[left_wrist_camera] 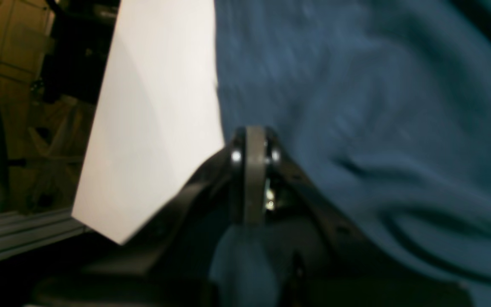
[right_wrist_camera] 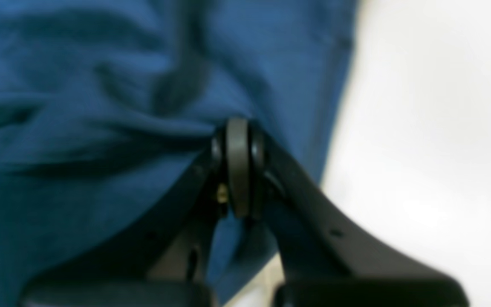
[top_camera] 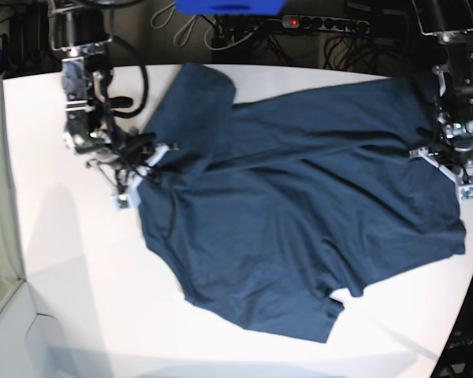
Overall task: Layout the t-shirt on the table in an organized manner, then fold the t-shirt properly
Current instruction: 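Grasp the shirt's shoulder edges with both grippers and pull them apart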
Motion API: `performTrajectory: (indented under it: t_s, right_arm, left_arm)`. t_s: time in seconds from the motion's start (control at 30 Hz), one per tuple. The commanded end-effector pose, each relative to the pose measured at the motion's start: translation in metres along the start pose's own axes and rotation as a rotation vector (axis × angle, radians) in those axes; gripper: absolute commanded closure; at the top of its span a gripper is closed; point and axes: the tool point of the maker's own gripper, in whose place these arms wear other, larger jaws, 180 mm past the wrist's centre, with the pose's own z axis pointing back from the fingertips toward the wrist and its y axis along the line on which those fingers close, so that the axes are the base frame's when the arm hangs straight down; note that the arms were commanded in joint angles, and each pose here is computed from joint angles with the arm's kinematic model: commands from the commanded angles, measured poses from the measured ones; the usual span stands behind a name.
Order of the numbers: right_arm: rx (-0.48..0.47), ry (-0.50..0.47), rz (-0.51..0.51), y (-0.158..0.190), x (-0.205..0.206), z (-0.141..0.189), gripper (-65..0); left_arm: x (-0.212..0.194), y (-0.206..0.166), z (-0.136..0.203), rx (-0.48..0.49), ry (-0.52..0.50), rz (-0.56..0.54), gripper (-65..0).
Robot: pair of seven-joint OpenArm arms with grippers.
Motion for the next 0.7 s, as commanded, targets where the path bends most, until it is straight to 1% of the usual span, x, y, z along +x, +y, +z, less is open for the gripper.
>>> performTrajectory:
  t_s: [0.0,0.17,0.27,0.37,0.47,0.6,0.67]
  right_arm:
    - [-0.061,0.035,0.008,-0.021,-0.006,0.005,0.0]
    - [-0.152,0.016,-0.039,-0.068,-0.001,0.021,0.0]
    - [-0.191,-0.037,-0.055,-0.081,0.007,0.039,0.0]
    - [-0.197,-0.124,-0.023,-0.073,0.028,0.061,0.0]
    - [-0.174,-0.200,-0.013,-0.051,0.044,0.076,0.0]
    - [-0.153,-0.246,-0.014,-0.035,0.052,0.086,0.0]
    - [-0.148,-0.247,-0.021,-0.033,0.052,0.086,0.0]
  left_arm:
    - [0.016,0.011,0.003,0.028,-0.047,-0.006,-0.4]
    - [0.018,0.006,0.002,0.018,-0.053,-0.004,-0.4]
    - [0.027,0.000,0.002,0.006,-0.072,0.019,-0.4]
    - [0.040,-0.017,-0.002,-0.026,-0.111,0.071,-0.4]
    - [0.046,-0.042,-0.009,-0.071,-0.122,0.116,-0.4]
    - [0.045,-0.080,-0.018,-0.139,-0.091,0.097,-0.4]
    - [0.035,-0.094,-0.028,-0.162,-0.047,0.073,-0.4]
